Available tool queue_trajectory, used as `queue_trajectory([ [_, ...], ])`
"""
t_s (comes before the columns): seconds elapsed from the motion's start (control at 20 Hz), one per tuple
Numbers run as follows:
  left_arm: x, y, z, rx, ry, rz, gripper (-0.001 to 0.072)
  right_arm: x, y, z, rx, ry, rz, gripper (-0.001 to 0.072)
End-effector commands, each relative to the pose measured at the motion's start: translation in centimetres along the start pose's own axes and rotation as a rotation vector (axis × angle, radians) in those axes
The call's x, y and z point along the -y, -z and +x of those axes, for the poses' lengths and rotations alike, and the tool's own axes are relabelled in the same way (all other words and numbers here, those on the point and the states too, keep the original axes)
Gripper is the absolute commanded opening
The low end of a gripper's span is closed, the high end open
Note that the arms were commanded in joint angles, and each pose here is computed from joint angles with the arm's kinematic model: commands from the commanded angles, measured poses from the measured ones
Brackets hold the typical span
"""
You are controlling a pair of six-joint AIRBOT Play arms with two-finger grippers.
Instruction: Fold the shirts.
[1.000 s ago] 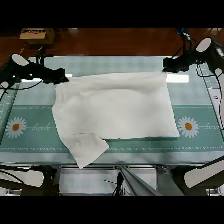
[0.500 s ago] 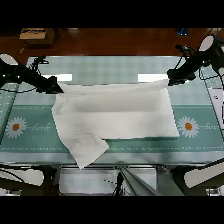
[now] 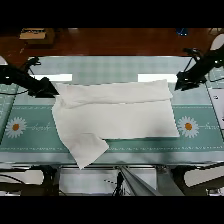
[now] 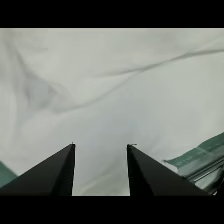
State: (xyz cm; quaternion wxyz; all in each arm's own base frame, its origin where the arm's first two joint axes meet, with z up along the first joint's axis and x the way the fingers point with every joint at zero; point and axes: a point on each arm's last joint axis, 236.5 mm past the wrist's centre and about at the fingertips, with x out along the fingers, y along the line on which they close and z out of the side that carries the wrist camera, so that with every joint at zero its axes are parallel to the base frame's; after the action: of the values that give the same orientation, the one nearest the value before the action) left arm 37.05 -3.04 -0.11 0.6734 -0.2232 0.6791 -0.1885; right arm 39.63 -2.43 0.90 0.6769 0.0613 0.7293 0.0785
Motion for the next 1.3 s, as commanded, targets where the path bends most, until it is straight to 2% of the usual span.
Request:
queue_trajectory([
  [0.0,-1.8,4.5,-3.0,0.051,-0.036,-0.090,0.0557,3.5,4.0,-2.6,0.018,-0.011,0.116,0.0434],
  [0.15,-3.0,11.4,-0.8,0.068,-0.030,-0.221,0.0574,4.4,6.4,-2.5,0.161,-0.131,0.231,0.0436],
  [0.25,-2.7,16.3,2.4,0.002,-0.005,-0.245,0.0574,4.3,8.0,-1.6,0.215,-0.196,0.279,0.0435],
  [0.45,-2.5,22.6,7.5,-0.127,0.037,-0.323,0.0574,4.4,10.1,0.1,0.240,-0.217,0.337,0.0435],
  [0.8,-2.8,21.0,8.4,-0.089,0.004,-0.285,0.0573,3.6,9.4,-0.1,0.269,-0.252,0.315,0.0435],
  [1.25,-2.8,21.2,12.4,-0.203,-0.009,-0.265,0.0571,4.1,10.1,0.1,0.248,-0.223,0.310,0.0434],
])
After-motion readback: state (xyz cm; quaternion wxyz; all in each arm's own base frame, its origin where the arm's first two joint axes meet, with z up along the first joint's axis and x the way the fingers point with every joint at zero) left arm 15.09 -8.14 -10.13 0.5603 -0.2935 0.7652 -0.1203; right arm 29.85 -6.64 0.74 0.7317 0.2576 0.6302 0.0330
